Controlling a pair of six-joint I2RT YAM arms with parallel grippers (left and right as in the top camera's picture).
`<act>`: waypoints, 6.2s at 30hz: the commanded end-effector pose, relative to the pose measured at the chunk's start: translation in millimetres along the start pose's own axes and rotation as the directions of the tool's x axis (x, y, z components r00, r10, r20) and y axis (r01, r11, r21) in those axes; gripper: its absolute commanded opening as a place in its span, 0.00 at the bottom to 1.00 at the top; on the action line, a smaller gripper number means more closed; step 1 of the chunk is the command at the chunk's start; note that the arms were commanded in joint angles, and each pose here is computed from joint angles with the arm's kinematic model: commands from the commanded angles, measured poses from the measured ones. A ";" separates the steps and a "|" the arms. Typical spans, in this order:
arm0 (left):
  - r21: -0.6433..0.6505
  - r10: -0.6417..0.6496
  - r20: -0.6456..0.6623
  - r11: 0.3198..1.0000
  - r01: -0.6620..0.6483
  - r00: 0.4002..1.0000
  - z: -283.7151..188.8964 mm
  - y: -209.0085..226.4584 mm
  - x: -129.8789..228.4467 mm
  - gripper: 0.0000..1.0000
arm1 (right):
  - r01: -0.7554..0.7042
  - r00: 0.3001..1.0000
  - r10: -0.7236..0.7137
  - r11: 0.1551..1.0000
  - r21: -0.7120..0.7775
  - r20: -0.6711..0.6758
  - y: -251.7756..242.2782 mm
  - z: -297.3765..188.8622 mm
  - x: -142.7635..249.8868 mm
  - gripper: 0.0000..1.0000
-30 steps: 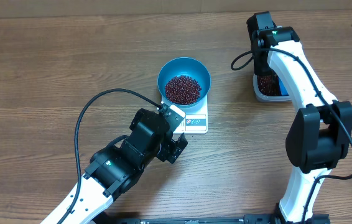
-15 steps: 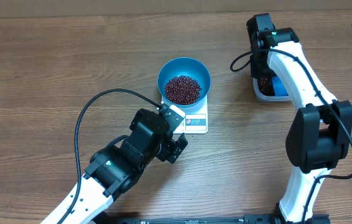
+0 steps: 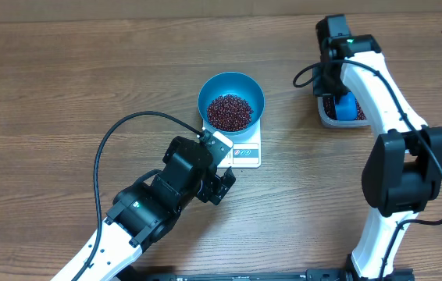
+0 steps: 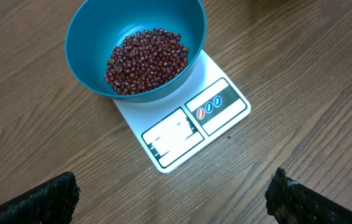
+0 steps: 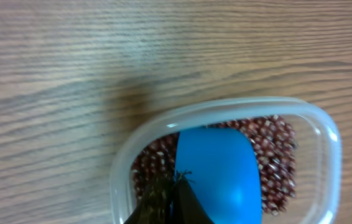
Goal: Scoop item into bowl and weigh 150g on scale
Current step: 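Drag the blue cup through the beans with the right gripper, then tilt the cup up with the right gripper to scoop beans, then carry the filled blue cup with the right gripper over the teal bowl, then tip the blue cup with the right gripper to pour beans into bowl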
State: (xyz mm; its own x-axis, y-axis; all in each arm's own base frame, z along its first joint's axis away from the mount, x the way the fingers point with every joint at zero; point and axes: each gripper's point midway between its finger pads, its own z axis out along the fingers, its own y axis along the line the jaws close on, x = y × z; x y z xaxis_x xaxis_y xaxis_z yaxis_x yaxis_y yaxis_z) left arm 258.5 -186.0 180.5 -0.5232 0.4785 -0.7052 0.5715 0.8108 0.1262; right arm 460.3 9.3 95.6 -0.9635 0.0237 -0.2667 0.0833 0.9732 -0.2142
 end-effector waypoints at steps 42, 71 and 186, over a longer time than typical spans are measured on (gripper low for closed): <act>-0.013 -0.013 -0.007 1.000 0.013 1.000 2.2 2.2 2.3 1.00 | -0.278 0.958 0.260 0.753 -0.596 -0.118 -45.7 -7.8 -2.6 0.04; -0.013 -0.013 -0.007 1.000 0.013 1.000 2.2 2.2 2.3 1.00 | -0.283 0.938 0.327 0.532 -0.798 -0.114 -85.1 -33.4 2.1 0.04; -0.013 -0.013 -0.007 1.000 0.013 1.000 2.2 2.2 2.3 1.00 | 0.353 0.904 -0.115 0.745 -0.566 0.412 193.9 -179.0 -9.5 0.04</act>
State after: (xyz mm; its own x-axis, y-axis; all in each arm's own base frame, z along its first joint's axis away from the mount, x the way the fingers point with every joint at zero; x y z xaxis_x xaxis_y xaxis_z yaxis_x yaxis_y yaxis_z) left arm 258.5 -186.0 180.5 -0.5232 0.4785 -0.7052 0.5715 0.8108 0.1262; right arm 438.6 238.5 201.0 -0.8198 -0.1776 -0.5444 -0.4034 0.8539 0.3289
